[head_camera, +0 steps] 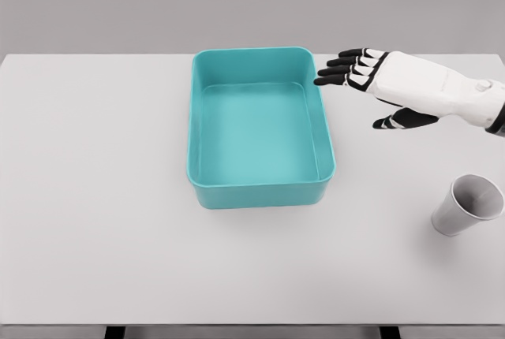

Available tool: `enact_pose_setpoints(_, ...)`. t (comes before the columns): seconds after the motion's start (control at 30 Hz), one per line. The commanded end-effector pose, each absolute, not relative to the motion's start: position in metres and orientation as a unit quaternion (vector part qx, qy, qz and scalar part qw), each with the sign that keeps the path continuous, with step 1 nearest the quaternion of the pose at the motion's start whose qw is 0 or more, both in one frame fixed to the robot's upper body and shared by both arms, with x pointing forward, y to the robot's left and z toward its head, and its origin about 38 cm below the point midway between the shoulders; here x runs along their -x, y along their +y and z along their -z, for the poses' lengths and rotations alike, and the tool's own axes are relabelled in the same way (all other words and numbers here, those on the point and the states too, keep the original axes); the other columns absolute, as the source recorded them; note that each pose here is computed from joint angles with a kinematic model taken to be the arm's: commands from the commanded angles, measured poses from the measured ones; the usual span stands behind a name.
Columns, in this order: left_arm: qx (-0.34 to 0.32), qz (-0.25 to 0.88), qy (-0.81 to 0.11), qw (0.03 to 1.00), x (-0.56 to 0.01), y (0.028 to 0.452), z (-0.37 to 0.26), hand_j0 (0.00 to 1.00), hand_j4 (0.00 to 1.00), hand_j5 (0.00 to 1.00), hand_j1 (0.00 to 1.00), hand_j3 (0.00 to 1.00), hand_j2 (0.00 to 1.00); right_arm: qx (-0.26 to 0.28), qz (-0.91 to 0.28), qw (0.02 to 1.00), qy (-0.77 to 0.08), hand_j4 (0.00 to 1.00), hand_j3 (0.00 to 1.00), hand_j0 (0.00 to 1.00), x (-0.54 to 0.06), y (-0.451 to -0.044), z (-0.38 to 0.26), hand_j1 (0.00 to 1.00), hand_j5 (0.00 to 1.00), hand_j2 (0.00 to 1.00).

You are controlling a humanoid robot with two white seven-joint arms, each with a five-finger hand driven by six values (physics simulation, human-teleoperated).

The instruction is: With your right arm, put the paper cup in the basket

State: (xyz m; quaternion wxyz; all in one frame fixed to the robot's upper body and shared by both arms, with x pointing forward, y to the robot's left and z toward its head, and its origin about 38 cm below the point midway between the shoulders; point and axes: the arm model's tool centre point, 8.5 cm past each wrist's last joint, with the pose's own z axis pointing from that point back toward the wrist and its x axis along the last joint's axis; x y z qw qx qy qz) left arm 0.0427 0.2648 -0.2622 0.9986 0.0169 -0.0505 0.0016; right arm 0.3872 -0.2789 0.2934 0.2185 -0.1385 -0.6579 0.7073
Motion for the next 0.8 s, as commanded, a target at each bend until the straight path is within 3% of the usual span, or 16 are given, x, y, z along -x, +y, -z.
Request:
enact_pose_setpoints(0.0, -0.017, -0.001, -0.051, 0.999, -0.043, 0.265, 0.262, 1.0, 1.0, 1.0, 1.0, 1.0, 1.0, 0.139, -0.71, 0.219, -0.655, 1.0, 1.0, 1.0, -0.387, -0.28, -0.294, 1.0, 1.0, 1.0)
enact_pose_setpoints(0.1, -0.017, -0.002, -0.051, 0.999, -0.043, 0.265, 0.262, 1.0, 1.0, 1.0, 1.0, 1.0, 1.0, 0.15, -0.707, 0.215, -0.656, 1.0, 1.0, 1.0, -0.386, -0.285, -0.3, 1.0, 1.0, 1.0)
enact_pose_setpoints(0.17, -0.017, -0.001, -0.051, 0.999, -0.043, 0.265, 0.262, 1.0, 1.0, 1.0, 1.0, 1.0, 1.0, 0.175, -0.679, 0.232, -0.674, 1.0, 1.0, 1.0, -0.383, -0.31, -0.315, 1.0, 1.0, 1.0)
enact_pose_setpoints(0.3, -0.017, -0.001, -0.051, 0.999, -0.043, 0.265, 0.262, 1.0, 1.0, 1.0, 1.0, 1.0, 1.0, 0.102, -0.592, 0.278, -0.75, 1.0, 1.0, 1.0, -0.358, -0.353, -0.334, 1.0, 1.0, 1.0)
enact_pose_setpoints(0.57, -0.017, -0.001, -0.051, 0.999, -0.043, 0.265, 0.262, 1.0, 1.0, 1.0, 1.0, 1.0, 1.0, 0.045, -0.495, 0.337, -0.799, 1.0, 1.0, 1.0, -0.326, -0.404, -0.334, 1.0, 1.0, 1.0)
enact_pose_setpoints(0.67, -0.017, -0.002, -0.051, 0.999, -0.043, 0.265, 0.262, 1.0, 1.0, 1.0, 1.0, 1.0, 1.0, 0.048, -0.494, 0.354, -0.793, 1.0, 1.0, 1.0, -0.32, -0.413, -0.327, 1.0, 1.0, 1.0)
enact_pose_setpoints(0.77, -0.017, -0.001, -0.051, 0.999, -0.043, 0.265, 0.262, 1.0, 1.0, 1.0, 1.0, 1.0, 1.0, 0.01, -0.461, 0.37, -0.806, 1.0, 1.0, 1.0, -0.315, -0.416, -0.32, 1.0, 1.0, 1.0)
